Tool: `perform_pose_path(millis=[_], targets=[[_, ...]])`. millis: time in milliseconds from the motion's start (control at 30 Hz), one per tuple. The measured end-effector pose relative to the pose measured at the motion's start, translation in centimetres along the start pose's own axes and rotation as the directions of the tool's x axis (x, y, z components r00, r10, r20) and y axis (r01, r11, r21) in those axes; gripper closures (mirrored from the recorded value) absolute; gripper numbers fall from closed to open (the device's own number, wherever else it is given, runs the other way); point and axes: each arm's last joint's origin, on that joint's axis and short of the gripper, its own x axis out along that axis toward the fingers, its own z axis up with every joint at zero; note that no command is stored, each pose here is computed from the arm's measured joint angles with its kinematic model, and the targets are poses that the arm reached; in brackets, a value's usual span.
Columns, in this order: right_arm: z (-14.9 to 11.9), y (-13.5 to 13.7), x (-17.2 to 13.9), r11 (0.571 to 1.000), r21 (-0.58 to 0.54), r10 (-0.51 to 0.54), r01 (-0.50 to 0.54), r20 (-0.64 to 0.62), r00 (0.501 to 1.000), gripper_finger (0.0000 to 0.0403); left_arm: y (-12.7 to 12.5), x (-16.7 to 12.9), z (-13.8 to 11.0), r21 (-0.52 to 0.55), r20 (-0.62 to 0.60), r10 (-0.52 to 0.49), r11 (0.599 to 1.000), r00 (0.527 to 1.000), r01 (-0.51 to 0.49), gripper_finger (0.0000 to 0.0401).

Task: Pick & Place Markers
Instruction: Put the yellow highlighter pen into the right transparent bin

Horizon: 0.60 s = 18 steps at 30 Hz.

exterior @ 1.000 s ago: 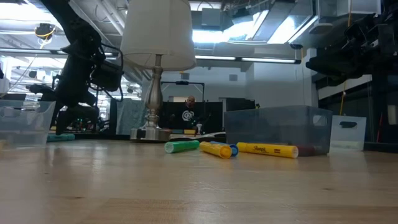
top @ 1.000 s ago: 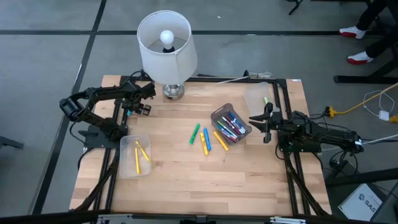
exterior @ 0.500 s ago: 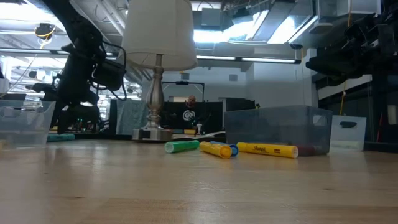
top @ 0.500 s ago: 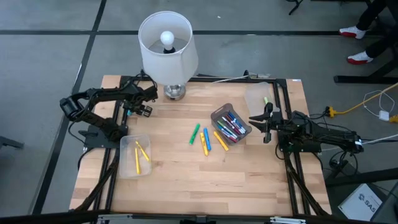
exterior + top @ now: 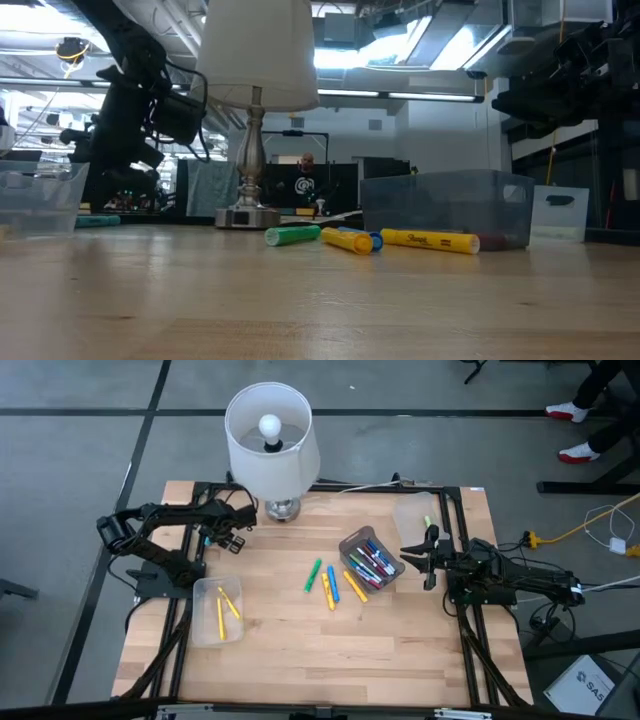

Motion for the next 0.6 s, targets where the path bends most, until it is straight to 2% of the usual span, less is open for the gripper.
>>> perform_pose_path(millis=[233,467,533,600], targets=[[0.0,0.0,0.0,1.000,0.000,0.000,0.000,0.000,1.000,0.0312,-0.7,-0.4,-0.4,0.103,0.026,0.000,0.995,1.000,-0.003,0.0247],[0.0,0.0,0.0,1.000,0.000,-0.001,0.001,0.000,1.000,0.0312,-1.4,-0.9,-0.9,0.158,0.065,0.006,0.987,0.998,-0.016,0.0250],[0.0,0.0,0.0,1.000,0.000,0.000,0.000,0.000,1.000,0.0312,-1.6,-1.0,-1.0,0.166,0.074,0.004,0.986,0.997,-0.017,0.0251],[0.0,0.0,0.0,1.000,0.000,-0.001,0.001,0.000,1.000,0.0312,-1.8,-1.1,-1.1,0.126,0.081,0.002,0.992,0.997,-0.013,0.0250]])
